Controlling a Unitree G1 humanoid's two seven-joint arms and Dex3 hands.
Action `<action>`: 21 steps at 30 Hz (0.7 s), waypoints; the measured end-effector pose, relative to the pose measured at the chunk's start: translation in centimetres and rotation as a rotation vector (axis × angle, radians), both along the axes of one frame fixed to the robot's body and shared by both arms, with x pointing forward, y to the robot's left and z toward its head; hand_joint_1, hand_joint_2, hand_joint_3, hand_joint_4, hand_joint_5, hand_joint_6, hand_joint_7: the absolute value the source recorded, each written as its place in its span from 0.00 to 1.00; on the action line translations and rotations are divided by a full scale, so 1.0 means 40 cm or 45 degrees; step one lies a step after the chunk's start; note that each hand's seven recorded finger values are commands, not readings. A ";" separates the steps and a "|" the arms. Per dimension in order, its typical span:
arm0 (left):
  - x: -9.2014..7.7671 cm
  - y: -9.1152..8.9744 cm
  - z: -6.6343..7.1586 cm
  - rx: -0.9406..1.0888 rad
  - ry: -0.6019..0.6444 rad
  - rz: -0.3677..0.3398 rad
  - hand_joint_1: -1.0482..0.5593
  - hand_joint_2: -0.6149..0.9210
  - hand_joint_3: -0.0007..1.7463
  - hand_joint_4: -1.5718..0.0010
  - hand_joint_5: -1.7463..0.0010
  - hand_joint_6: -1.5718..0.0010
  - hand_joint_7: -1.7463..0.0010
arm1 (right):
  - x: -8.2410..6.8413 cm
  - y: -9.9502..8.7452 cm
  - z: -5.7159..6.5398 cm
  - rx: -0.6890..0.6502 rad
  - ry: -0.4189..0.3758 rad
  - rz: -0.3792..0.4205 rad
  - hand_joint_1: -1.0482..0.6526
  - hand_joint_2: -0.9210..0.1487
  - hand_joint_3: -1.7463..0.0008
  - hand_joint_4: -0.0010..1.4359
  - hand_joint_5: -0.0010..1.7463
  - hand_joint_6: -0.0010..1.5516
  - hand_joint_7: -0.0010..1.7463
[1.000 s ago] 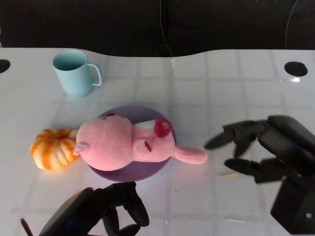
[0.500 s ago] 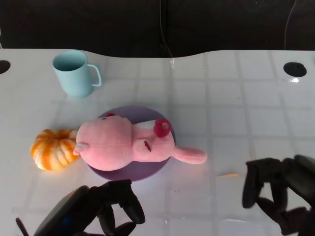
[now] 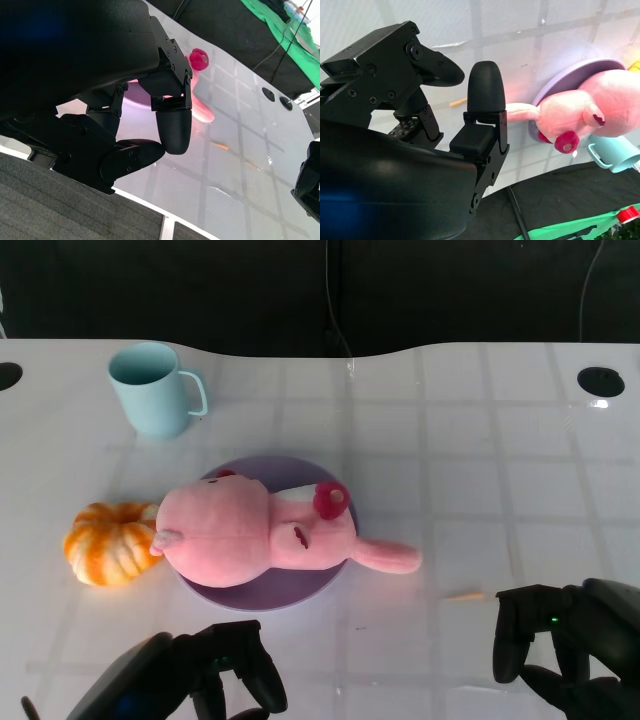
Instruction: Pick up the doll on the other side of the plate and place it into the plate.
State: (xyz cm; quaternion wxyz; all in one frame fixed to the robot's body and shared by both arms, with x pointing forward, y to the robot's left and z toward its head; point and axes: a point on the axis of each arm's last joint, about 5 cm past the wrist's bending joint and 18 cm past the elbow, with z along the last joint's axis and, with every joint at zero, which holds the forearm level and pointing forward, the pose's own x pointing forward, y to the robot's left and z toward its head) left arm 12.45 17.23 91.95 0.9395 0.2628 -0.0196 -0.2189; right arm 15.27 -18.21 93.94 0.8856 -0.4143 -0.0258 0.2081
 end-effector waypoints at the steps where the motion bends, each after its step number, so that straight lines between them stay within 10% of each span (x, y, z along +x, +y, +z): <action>1: 0.000 0.000 0.000 0.000 0.000 0.000 0.48 0.89 0.38 0.63 0.02 0.58 0.27 | 0.001 0.000 -0.001 -0.005 -0.007 0.001 0.59 0.43 0.42 0.60 1.00 0.53 0.75; 21: 0.004 0.014 -0.010 0.019 0.009 0.018 0.50 0.88 0.39 0.61 0.00 0.60 0.24 | 0.013 0.018 -0.015 -0.012 0.004 0.029 0.58 0.37 0.49 0.57 0.99 0.52 0.68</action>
